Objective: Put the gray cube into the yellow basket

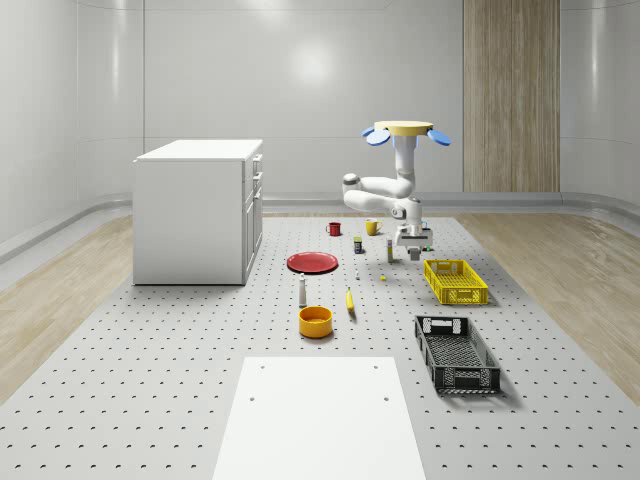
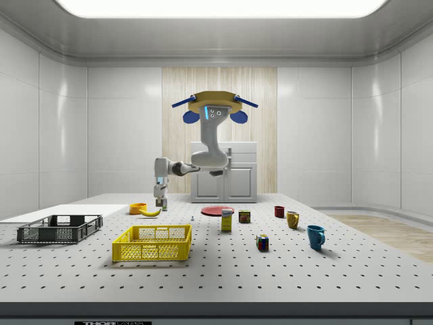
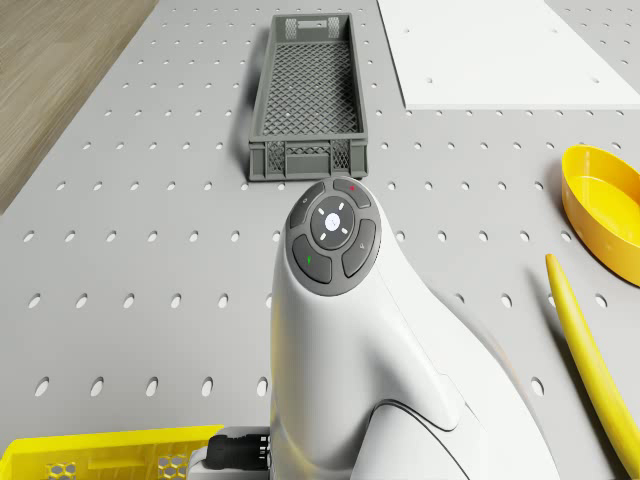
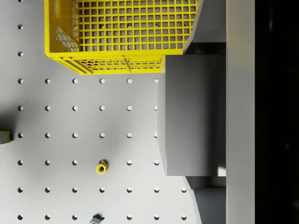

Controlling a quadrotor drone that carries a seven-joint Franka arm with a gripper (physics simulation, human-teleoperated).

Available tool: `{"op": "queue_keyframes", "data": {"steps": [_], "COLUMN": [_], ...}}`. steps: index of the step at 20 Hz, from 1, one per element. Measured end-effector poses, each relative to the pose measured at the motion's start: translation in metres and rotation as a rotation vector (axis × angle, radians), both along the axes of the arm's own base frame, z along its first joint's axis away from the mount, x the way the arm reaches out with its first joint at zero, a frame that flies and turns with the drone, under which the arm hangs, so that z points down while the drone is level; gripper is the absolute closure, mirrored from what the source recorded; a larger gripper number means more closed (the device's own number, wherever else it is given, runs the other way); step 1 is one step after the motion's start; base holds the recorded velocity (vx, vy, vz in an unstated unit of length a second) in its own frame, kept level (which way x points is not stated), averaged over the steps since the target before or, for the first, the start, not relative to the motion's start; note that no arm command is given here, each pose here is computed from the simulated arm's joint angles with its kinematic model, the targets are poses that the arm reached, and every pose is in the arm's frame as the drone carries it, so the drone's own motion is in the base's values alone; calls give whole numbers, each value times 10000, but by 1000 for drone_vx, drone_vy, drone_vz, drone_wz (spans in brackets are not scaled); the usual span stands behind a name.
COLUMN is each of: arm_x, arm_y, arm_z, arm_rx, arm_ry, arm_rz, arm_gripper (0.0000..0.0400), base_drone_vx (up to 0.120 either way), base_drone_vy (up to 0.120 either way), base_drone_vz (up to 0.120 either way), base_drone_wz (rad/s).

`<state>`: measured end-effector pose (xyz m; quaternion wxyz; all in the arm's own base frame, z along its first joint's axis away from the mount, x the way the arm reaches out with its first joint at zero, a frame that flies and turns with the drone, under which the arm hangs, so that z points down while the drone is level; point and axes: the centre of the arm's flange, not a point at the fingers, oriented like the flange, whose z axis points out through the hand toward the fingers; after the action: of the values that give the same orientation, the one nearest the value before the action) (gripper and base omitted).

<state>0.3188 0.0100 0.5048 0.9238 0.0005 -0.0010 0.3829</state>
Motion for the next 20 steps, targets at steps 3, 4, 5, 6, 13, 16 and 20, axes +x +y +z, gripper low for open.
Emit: {"op": "queue_keyframes", "data": {"steps": [3,4,5,6,13,16,20], "arm_x": [0,0,0,0,0,0,0], "arm_y": [0,0,0,0,0,0,0], "arm_z": [0,0,-1,-1,-1,-1,-1], "arm_rx": [0,0,0,0,0,0,0], "arm_ry": [0,0,0,0,0,0,0], "arm_rz": [0,0,0,0,0,0,0], "arm_gripper": [150,150,150,150,150,150,150], "base_drone_vx": [0,0,0,0,0,0,0], "base_drone_vy": [120,120,120,120,120,120,120], "base_drone_vz": [0,-40,-120,-120,-6,0,0], "base_drone_wz": [0,0,0,0,0,0,0]}}
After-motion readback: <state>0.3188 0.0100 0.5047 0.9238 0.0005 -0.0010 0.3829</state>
